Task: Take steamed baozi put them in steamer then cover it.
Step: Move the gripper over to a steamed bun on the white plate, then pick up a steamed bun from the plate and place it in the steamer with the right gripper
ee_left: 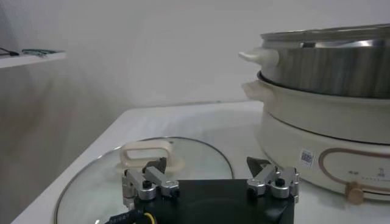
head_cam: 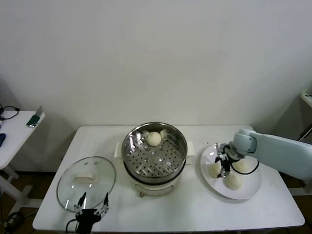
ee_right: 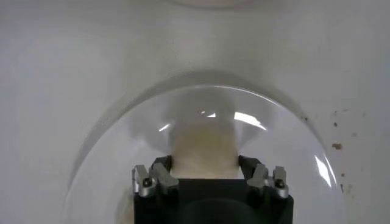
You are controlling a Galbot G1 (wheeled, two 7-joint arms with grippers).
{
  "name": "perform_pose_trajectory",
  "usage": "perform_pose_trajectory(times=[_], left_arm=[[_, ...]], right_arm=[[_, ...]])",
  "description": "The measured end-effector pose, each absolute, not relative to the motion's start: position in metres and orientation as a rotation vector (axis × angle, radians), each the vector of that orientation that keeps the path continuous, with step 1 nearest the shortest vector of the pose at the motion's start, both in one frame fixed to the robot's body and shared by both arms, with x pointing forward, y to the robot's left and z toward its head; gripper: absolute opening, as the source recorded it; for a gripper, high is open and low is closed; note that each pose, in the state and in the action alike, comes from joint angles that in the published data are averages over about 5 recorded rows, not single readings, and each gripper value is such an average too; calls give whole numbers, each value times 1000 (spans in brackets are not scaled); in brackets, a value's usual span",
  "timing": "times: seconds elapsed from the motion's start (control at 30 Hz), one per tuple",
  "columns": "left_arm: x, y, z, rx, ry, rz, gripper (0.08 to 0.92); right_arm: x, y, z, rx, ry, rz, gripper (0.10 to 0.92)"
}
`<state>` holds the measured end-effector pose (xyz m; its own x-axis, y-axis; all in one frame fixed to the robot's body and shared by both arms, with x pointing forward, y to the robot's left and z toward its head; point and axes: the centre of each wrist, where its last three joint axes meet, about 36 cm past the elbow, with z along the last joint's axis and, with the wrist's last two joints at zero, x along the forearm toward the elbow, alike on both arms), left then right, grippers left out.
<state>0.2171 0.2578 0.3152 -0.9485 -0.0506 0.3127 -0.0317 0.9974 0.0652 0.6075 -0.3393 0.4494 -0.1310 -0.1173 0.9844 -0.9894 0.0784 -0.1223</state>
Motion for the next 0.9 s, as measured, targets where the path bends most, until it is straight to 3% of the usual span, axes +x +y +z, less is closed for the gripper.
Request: perform_pose_trajectory(times=[0.4, 0.7, 0.9], left_arm=[[216, 256, 316, 62, -2821, -77, 823], [218, 254, 320, 58, -2834, -74, 823], [218, 254, 320, 53, -2836, -74, 823]], right_arm=[[615, -343, 482, 1214, -1439, 1191, 696], [633, -333, 583, 1263, -1464, 1267, 696], [637, -296, 663, 1323, -1525, 1325, 696]])
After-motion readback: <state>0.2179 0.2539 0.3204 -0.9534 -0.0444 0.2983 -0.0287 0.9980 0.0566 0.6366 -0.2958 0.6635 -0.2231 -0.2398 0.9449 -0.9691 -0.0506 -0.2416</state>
